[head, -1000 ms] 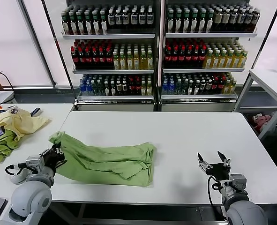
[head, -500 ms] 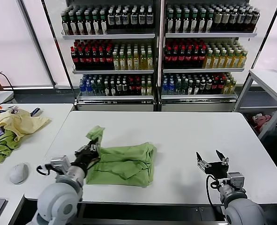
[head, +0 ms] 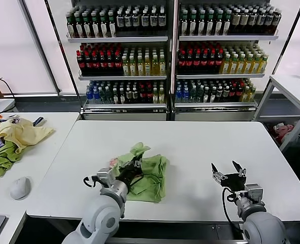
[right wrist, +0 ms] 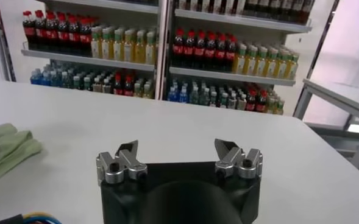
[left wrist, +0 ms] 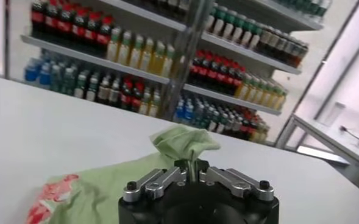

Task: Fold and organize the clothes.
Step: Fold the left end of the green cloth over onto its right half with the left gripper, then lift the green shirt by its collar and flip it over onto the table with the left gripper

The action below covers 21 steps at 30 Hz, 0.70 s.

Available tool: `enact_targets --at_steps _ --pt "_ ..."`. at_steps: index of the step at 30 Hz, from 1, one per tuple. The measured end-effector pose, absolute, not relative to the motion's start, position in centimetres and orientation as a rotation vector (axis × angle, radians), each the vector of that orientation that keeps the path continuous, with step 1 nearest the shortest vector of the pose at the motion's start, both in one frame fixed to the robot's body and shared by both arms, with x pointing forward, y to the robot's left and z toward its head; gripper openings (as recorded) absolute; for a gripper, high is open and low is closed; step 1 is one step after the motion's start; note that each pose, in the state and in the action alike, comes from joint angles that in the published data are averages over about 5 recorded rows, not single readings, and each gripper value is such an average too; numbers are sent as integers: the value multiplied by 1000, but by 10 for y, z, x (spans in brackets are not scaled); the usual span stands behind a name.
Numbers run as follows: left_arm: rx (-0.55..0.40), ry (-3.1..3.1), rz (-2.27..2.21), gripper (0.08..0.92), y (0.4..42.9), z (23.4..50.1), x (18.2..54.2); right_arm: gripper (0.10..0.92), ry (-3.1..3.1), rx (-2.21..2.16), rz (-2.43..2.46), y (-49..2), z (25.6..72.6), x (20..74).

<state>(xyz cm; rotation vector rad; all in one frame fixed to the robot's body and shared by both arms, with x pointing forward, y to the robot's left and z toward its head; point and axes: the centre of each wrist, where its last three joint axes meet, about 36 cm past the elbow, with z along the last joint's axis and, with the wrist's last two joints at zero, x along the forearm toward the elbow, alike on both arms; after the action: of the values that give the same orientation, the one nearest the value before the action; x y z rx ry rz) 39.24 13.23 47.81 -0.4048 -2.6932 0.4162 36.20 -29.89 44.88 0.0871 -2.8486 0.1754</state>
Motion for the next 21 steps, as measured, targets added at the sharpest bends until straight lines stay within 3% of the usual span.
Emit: enact_targets --at_steps 12,16,21 --pt "-593 -2658 481 562 131 477 377 823 -2852 91 181 -300 448 367" --pt "-559 -2674 473 674 146 474 375 823 -2850 89 177 -299 447 368" --pt "-412 -2735 380 799 169 462 384 823 -2846 85 174 -298 445 368"
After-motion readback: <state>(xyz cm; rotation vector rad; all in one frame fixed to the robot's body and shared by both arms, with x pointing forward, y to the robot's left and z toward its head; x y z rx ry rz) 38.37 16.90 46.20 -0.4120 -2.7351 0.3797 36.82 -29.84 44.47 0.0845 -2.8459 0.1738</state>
